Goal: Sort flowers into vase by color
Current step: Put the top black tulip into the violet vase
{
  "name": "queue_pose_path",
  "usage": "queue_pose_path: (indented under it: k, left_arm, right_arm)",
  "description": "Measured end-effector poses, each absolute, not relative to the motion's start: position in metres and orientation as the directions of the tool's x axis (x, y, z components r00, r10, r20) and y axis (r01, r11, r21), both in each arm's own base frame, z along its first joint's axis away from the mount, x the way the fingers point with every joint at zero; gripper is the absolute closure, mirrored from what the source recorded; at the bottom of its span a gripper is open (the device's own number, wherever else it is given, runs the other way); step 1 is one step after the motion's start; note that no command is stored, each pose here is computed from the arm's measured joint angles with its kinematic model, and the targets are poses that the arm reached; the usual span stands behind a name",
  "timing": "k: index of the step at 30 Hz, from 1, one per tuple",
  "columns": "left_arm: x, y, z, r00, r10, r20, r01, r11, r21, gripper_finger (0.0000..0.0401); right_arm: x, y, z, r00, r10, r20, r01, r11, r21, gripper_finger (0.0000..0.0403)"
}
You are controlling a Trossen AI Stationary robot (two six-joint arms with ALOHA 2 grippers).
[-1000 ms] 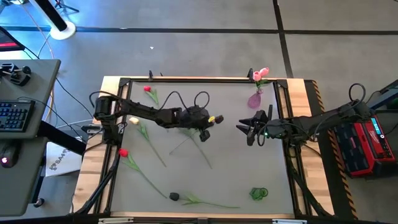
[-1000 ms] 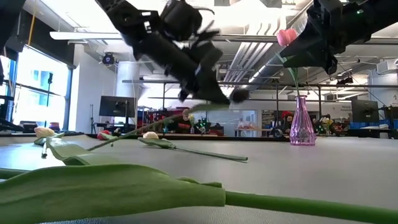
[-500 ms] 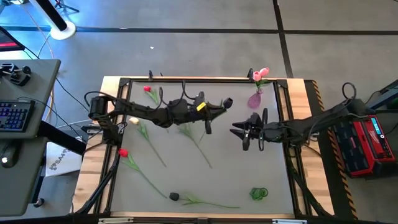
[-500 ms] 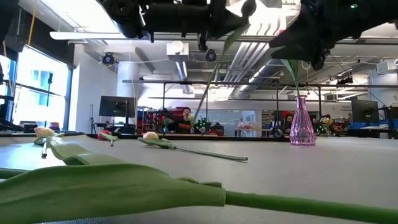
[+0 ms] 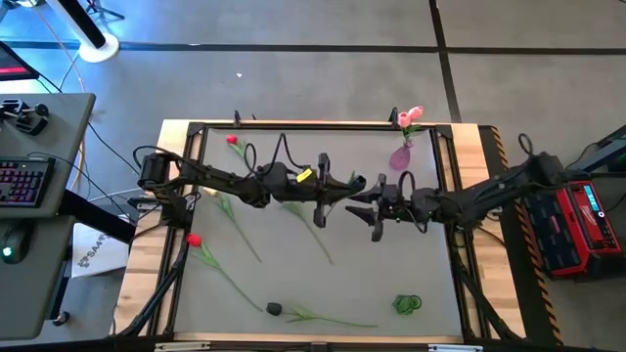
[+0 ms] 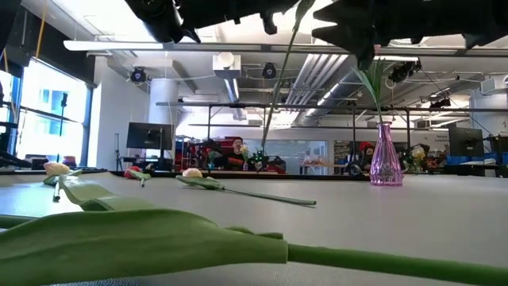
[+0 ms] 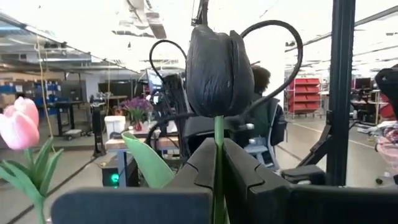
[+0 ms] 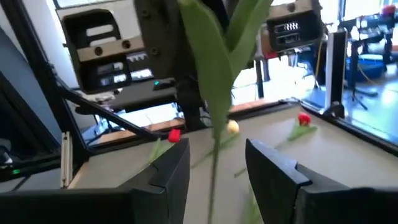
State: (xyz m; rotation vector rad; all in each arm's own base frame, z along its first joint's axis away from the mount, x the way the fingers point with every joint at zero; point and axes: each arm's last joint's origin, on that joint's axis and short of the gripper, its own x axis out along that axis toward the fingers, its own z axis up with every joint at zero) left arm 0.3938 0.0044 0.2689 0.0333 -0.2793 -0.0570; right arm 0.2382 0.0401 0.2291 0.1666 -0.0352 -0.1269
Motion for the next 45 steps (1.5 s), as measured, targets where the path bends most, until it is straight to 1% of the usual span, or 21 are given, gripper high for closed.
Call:
queue_pose_path:
  k: [8, 13, 18, 20, 22, 27, 28, 30, 34, 38, 45]
  left_arm:
    - [0.395, 0.005, 0.267, 0.958, -0.058, 0.28, 0.051, 0.998, 0.034, 0.0401]
    - [0.395, 0.003, 0.266, 0.961, -0.064, 0.269, 0.058, 0.998, 0.033, 0.0401]
    - [0.395, 0.003, 0.266, 0.96, -0.066, 0.271, 0.058, 0.998, 0.037, 0.0401]
    - [0.395, 0.003, 0.266, 0.961, -0.066, 0.27, 0.056, 0.998, 0.042, 0.0401]
    - [0.395, 0.003, 0.266, 0.96, -0.065, 0.271, 0.054, 0.997, 0.049, 0.0401]
    - [0.396, 0.003, 0.263, 0.968, -0.065, 0.244, 0.056, 0.998, 0.043, 0.0401]
    - [0.396, 0.003, 0.262, 0.971, -0.063, 0.23, 0.056, 0.998, 0.04, 0.0401]
    - [0.397, 0.005, 0.259, 0.978, -0.059, 0.198, 0.053, 0.998, 0.036, 0.0401]
    - [0.398, 0.009, 0.255, 0.988, -0.038, 0.149, 0.034, 0.999, 0.028, 0.0397]
    - [0.398, 0.014, 0.253, 0.992, -0.021, 0.121, 0.019, 1.0, 0.011, 0.0376]
    - [0.397, 0.029, 0.242, 1.0, 0.015, 0.014, -0.015, 1.0, -0.003, 0.0345]
  right_arm:
    - [0.266, 0.04, 0.234, 0.988, -0.152, 0.04, 0.148, 0.986, 0.082, 0.0258]
    - [0.275, 0.036, 0.234, 0.97, -0.241, 0.018, 0.237, 0.964, 0.121, 0.026]
    - [0.275, 0.036, 0.233, 0.964, -0.264, 0.007, 0.26, 0.953, 0.152, 0.0272]
    - [0.275, 0.039, 0.233, 0.962, -0.272, 0.007, 0.268, 0.951, 0.153, 0.0284]
    - [0.274, 0.041, 0.233, 0.959, -0.284, 0.008, 0.279, 0.948, 0.153, 0.0305]
    - [0.273, 0.046, 0.232, 0.962, -0.274, 0.001, 0.271, 0.952, 0.144, 0.0386]
    - [0.273, 0.047, 0.231, 0.962, -0.273, -0.007, 0.272, 0.953, 0.135, 0.0393]
    - [0.272, 0.046, 0.23, 0.961, -0.275, -0.031, 0.277, 0.95, 0.143, 0.0392]
    - [0.265, 0.041, 0.23, 0.949, -0.296, -0.105, 0.309, 0.941, 0.14, 0.0399]
    - [0.249, 0.036, 0.241, 0.92, -0.365, -0.143, 0.384, 0.913, 0.141, 0.04]
    - [0.205, 0.022, 0.266, 0.827, -0.538, -0.165, 0.557, 0.825, 0.099, 0.0401]
